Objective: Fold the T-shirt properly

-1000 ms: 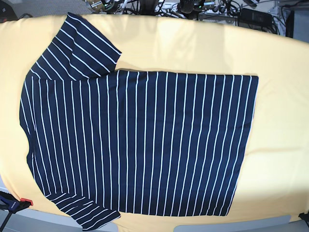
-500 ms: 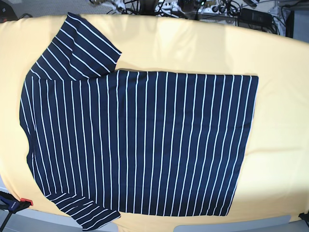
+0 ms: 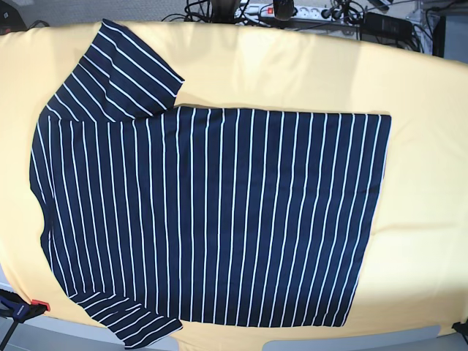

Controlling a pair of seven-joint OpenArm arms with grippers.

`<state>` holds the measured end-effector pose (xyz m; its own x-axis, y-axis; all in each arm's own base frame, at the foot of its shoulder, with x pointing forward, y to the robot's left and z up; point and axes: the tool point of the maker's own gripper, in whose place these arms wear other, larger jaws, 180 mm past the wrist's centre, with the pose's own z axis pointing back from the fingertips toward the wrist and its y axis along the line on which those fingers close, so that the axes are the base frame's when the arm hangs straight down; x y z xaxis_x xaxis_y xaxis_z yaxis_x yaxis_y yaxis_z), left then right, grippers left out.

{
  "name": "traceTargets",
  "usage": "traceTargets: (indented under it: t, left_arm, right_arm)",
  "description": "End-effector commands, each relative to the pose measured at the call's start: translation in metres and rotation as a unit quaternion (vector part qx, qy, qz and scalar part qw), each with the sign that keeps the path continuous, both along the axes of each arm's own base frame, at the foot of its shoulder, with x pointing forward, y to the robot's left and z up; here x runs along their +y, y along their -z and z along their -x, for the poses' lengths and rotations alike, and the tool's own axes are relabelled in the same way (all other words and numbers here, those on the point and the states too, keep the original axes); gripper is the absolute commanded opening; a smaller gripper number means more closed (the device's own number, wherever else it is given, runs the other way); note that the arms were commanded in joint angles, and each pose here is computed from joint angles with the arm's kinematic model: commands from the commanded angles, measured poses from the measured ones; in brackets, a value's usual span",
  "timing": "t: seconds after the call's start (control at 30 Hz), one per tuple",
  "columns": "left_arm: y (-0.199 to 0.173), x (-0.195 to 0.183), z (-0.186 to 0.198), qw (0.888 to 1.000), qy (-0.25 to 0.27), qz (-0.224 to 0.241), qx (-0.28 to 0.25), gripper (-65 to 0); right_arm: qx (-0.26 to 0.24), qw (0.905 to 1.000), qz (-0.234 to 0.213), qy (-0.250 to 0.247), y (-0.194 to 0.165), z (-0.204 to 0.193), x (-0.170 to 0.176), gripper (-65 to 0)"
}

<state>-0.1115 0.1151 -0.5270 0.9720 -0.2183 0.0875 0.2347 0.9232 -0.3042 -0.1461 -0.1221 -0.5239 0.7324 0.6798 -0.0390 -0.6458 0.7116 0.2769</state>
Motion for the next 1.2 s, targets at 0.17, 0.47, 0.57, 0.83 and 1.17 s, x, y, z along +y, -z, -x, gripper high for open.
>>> traceTargets:
  t: [0.17, 0.47, 0.57, 0.83, 1.17]
  left_arm:
    - [-0.063, 0.014, -0.012, 0.999, 0.028, -0.009, -0.038, -65.0]
    - [-0.138, 0.047, -0.081, 0.988, 0.022, -0.051, -0.146, -65.0]
    - [-0.158, 0.053, -0.110, 0.979, 0.023, -0.064, -0.190, -65.0]
    - [-0.208, 0.052, -0.170, 0.949, 0.061, -0.079, -0.300, -65.0]
    - [-0.226, 0.070, -0.232, 0.890, 0.187, -0.129, -0.395, -65.0]
  right_arm:
    - [-0.050, 0.9985, -0.003, -0.021, -0.072, -0.008, -0.002, -65.0]
    - [-0.211, 0.9711, 0.082, -0.076, -0.141, -0.076, -0.027, -65.0]
    - [-0.268, 0.9547, 0.104, -0.079, -0.156, -0.105, -0.033, -65.0]
    - [-0.422, 0.8868, 0.166, -0.090, -0.202, -0.178, -0.049, -65.0]
    - [-0.507, 0.8361, 0.175, -0.115, -0.223, -0.251, -0.083, -65.0]
